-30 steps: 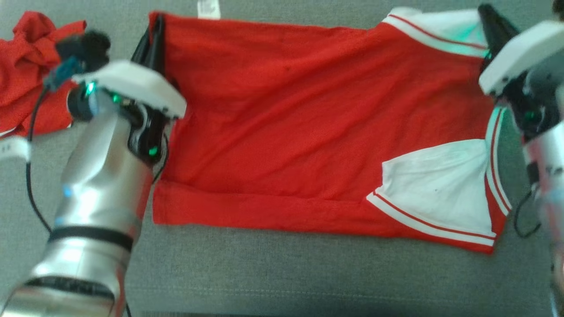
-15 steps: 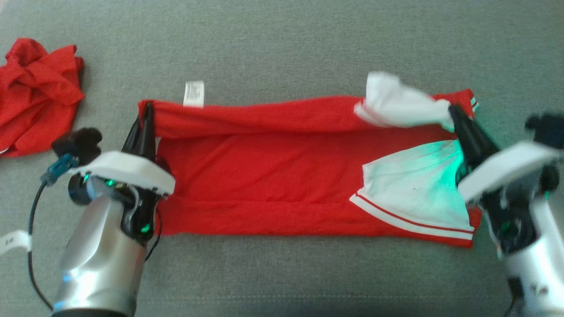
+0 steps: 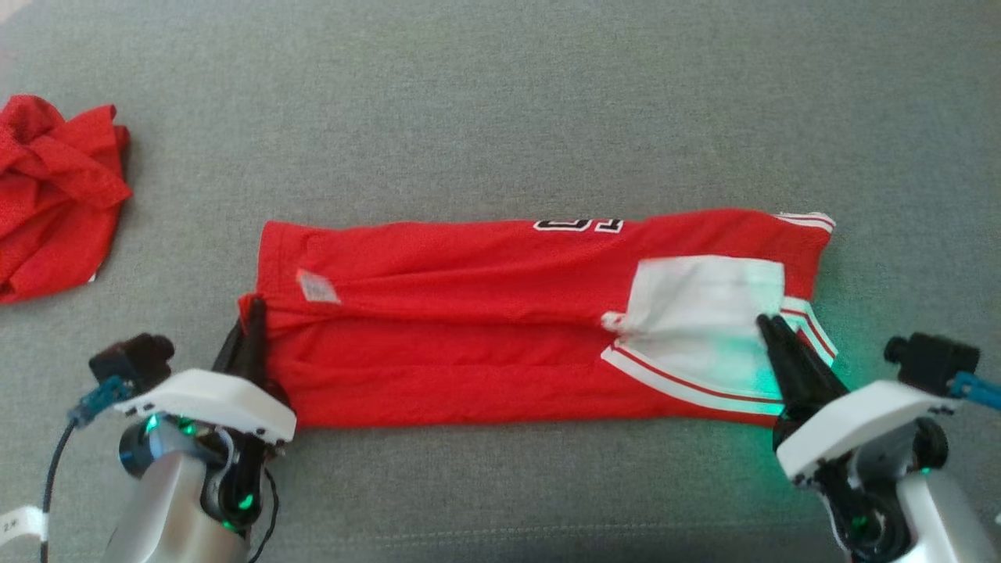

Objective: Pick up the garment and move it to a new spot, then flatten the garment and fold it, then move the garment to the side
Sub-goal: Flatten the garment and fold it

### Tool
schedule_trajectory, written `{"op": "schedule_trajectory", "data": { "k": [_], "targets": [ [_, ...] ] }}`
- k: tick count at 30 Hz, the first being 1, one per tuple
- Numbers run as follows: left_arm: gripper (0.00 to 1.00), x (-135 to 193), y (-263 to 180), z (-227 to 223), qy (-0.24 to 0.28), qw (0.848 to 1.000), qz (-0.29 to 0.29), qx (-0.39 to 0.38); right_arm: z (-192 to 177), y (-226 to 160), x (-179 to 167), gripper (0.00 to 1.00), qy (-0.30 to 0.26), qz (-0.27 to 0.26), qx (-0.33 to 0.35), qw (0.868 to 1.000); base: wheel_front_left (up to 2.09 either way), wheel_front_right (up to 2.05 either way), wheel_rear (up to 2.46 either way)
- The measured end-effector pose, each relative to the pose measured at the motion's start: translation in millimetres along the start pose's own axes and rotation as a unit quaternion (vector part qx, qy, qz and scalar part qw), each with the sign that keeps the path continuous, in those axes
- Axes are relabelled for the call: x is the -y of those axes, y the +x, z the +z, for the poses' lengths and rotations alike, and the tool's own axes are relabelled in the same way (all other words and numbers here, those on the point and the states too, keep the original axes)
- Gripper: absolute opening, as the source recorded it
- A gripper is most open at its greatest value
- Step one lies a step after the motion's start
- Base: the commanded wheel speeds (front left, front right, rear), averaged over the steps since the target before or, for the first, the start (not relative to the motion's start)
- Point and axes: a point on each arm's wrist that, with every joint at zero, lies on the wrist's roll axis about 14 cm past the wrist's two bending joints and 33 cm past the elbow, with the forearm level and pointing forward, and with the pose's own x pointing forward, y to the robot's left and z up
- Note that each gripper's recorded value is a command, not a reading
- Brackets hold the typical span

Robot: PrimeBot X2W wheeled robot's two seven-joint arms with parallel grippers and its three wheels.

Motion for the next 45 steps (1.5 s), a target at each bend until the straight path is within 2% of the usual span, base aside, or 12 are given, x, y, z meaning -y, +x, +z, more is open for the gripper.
{"op": "schedule_trajectory", "data": {
  "k": [4,9,15,20,23,28,35,45],
  "targets": [
    [1.00,-4.2,-6.0,-1.5,0.004,1.000,0.011,0.000,-6.4,-5.6,0.6,1.00,-0.014,-0.007,-0.003,1.000,0.00,0.00,0.00],
    [1.00,-2.9,-15.9,13.2,0.045,0.998,0.016,0.039,22.7,-15.4,-5.6,1.00,-0.069,-0.008,0.071,0.995,0.00,0.00,0.00],
    [1.00,17.0,-33.3,41.2,0.096,0.990,-0.001,0.102,71.8,-30.6,-23.8,1.00,-0.141,-0.002,0.180,0.974,0.00,0.00,0.00],
    [1.00,45.9,-50.8,86.9,0.128,0.973,-0.026,0.188,92.7,-40.2,-38.5,1.00,-0.185,0.004,0.223,0.957,0.00,0.00,0.00],
    [1.00,55.3,-63.0,92.6,0.138,0.968,-0.035,0.206,98.2,-44.8,-46.1,1.00,-0.201,0.008,0.235,0.951,0.00,0.00,0.00],
    [1.00,52.7,-80.4,83.2,0.159,0.966,-0.025,0.203,100.9,-53.2,-52.6,1.00,-0.212,0.008,0.245,0.946,0.00,0.00,0.00],
    [1.00,53.4,-88.4,74.1,0.166,0.967,-0.027,0.193,85.8,-60.6,-49.6,1.00,-0.212,0.001,0.230,0.950,0.00,0.00,0.00],
    [1.00,55.1,-88.8,72.6,0.171,0.966,-0.027,0.192,85.7,-60.2,-49.9,1.00,-0.219,-0.002,0.228,0.949,0.00,0.00,0.00]
  ]
}}
